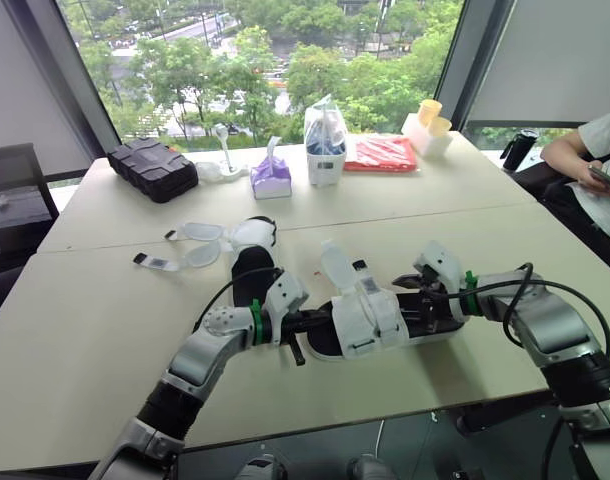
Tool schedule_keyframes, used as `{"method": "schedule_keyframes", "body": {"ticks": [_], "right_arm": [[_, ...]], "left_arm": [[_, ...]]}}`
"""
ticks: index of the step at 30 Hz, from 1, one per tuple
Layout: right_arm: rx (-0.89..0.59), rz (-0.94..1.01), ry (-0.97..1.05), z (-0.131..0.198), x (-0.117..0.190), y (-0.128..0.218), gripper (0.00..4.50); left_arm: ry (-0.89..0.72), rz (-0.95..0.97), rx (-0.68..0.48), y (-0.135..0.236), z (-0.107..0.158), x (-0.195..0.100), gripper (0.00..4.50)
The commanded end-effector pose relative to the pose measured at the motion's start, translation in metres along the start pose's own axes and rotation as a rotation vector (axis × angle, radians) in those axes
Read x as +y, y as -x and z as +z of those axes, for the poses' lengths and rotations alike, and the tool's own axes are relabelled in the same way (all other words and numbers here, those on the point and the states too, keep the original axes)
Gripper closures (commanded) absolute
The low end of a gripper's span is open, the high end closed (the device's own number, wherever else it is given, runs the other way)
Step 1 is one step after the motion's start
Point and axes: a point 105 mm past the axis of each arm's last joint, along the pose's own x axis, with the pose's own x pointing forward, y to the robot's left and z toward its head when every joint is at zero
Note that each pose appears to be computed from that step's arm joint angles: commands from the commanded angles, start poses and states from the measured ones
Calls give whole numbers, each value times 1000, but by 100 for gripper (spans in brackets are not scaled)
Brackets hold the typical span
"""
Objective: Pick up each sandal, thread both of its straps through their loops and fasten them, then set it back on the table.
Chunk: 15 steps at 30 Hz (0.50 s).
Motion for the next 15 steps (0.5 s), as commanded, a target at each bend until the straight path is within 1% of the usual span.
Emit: {"method": "schedule_keyframes", "body": {"ticks": [1, 7, 11, 15], "right_arm": [[-55, -18, 16, 15, 1, 6, 5], [-51, -31, 12, 14, 0, 5, 5], [-57, -49, 1, 16, 0, 5, 5], [-58, -58, -10, 17, 0, 4, 5]], "left_arm": [[-82, -13, -21, -4, 11, 0, 450], [-101, -52, -11, -10, 5, -8, 450], [-79, -100, -42, -18, 9, -21, 450], [-60, -116, -32, -19, 7, -25, 450]]}}
